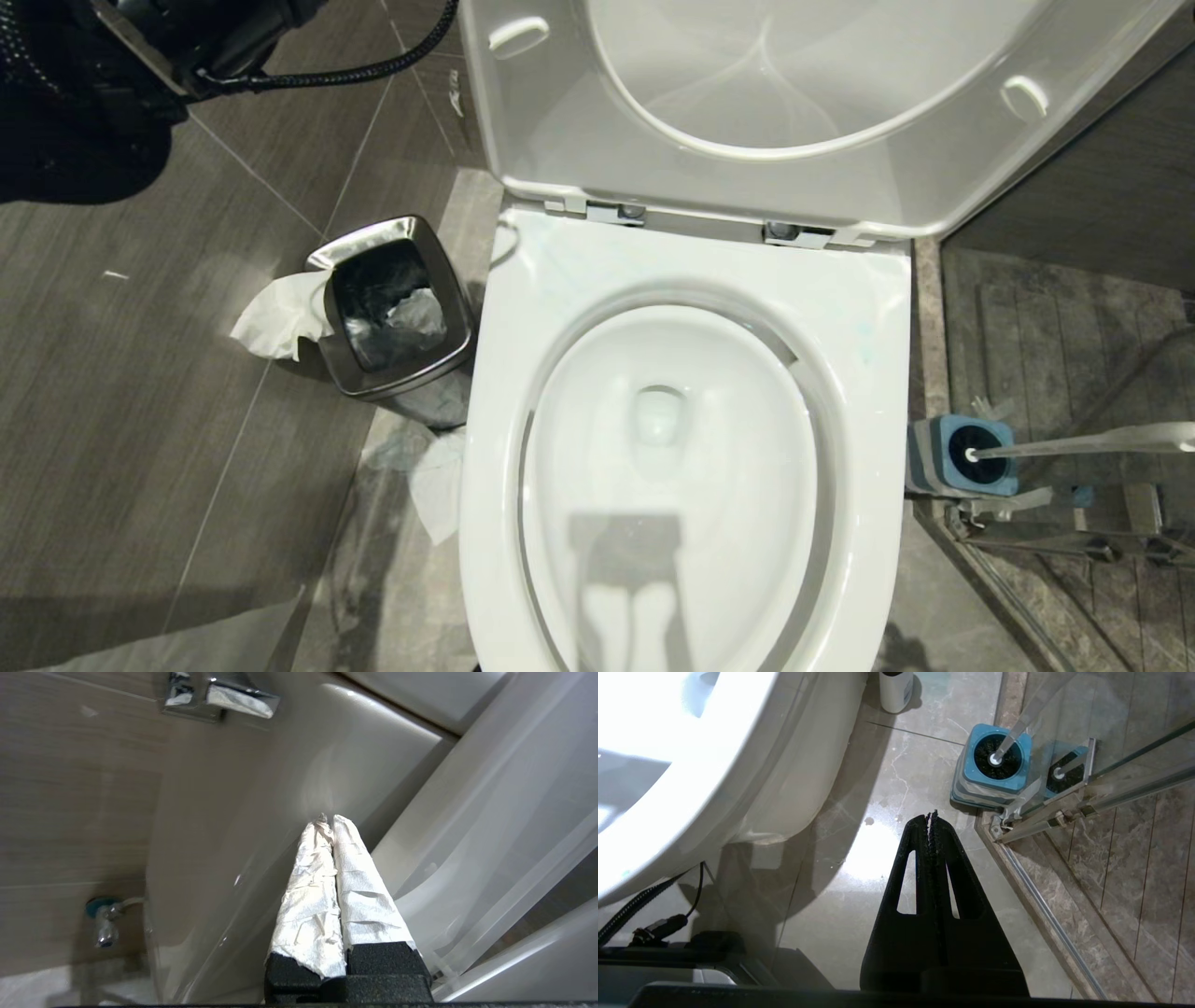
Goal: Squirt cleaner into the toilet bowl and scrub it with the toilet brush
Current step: Close the toilet lid
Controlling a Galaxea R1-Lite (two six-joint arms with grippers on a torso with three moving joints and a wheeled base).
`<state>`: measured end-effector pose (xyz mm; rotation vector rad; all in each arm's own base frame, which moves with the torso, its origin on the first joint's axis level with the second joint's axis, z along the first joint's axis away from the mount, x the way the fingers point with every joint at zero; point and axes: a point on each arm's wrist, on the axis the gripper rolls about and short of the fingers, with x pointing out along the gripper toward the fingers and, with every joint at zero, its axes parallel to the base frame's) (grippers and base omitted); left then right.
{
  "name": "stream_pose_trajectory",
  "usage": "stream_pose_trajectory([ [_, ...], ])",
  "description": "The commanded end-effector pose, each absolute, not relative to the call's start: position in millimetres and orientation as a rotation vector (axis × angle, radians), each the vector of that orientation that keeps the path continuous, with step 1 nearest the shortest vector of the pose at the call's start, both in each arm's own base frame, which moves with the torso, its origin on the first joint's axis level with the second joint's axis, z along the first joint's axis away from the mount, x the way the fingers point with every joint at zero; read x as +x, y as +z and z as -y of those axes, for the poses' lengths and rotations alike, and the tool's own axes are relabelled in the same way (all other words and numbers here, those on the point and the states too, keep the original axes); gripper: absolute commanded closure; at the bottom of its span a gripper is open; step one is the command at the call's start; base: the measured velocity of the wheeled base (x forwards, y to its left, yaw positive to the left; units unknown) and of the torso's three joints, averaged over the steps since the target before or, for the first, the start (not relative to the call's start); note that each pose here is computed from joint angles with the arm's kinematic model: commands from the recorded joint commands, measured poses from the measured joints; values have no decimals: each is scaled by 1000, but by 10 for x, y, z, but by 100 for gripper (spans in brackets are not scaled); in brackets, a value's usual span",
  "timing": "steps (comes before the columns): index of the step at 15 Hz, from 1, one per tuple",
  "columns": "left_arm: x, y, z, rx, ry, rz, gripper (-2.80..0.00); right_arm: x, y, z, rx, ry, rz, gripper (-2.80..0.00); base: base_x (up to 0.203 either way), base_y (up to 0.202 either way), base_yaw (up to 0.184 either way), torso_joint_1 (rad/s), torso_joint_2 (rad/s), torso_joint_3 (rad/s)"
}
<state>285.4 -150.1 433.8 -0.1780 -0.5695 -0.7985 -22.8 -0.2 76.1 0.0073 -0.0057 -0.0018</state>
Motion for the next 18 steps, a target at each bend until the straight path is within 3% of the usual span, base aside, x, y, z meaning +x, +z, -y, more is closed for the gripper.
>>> stream_pose_trajectory([
  [1,3002,4258,1602,-182,-807,566,0,-227,761,2,8,-2,5,0,0,0,0,0,0,0],
  [13,2895,4299,1668,-221,-947,579,0,-227,761,2,8,-2,5,0,0,0,0,0,0,0],
  [18,2946,4291,1612,-187,-868,595,0,-227,761,2,8,-2,5,0,0,0,0,0,0,0],
])
